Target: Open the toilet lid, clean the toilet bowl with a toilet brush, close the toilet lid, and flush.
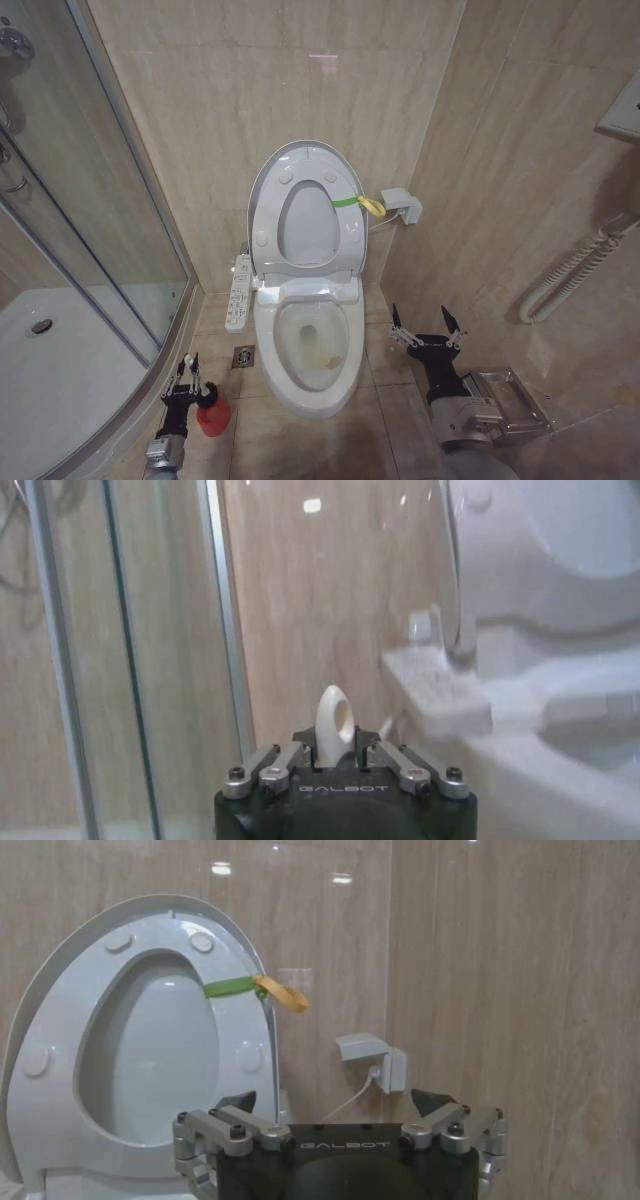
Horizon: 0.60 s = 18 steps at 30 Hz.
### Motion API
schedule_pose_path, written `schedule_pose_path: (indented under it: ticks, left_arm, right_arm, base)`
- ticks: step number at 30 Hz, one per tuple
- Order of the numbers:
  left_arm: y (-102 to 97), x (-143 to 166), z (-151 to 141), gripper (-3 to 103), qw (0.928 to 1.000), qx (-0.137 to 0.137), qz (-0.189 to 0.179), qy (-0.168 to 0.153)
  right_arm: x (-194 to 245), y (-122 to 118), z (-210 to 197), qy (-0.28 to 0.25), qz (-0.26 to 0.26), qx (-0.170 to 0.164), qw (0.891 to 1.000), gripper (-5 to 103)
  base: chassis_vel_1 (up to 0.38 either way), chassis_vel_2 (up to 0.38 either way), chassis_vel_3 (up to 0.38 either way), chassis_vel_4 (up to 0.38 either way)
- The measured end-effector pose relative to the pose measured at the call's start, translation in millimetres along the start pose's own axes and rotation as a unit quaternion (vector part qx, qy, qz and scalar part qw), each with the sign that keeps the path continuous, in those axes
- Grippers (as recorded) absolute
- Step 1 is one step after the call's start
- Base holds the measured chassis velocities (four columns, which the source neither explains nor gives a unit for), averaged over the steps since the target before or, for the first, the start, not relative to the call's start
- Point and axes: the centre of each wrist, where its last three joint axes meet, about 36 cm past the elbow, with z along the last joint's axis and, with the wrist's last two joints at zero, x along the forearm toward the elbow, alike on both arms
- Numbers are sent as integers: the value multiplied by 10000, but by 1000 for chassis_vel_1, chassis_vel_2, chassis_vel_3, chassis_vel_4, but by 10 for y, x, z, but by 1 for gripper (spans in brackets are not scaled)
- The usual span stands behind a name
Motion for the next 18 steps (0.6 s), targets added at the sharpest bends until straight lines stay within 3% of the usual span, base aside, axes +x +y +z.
schedule_pose_path:
  ticks: [11,18]
  left_arm:
    - [53,92,-653,25,9979,-29,-9,-648]
    - [-61,225,-1448,25,9937,90,112,-1112]
  right_arm:
    - [0,0,0,0,0,0,10000,100]
    - [0,0,0,0,0,0,10000,100]
  base:
    - [0,0,0,0]
    - [0,0,0,0]
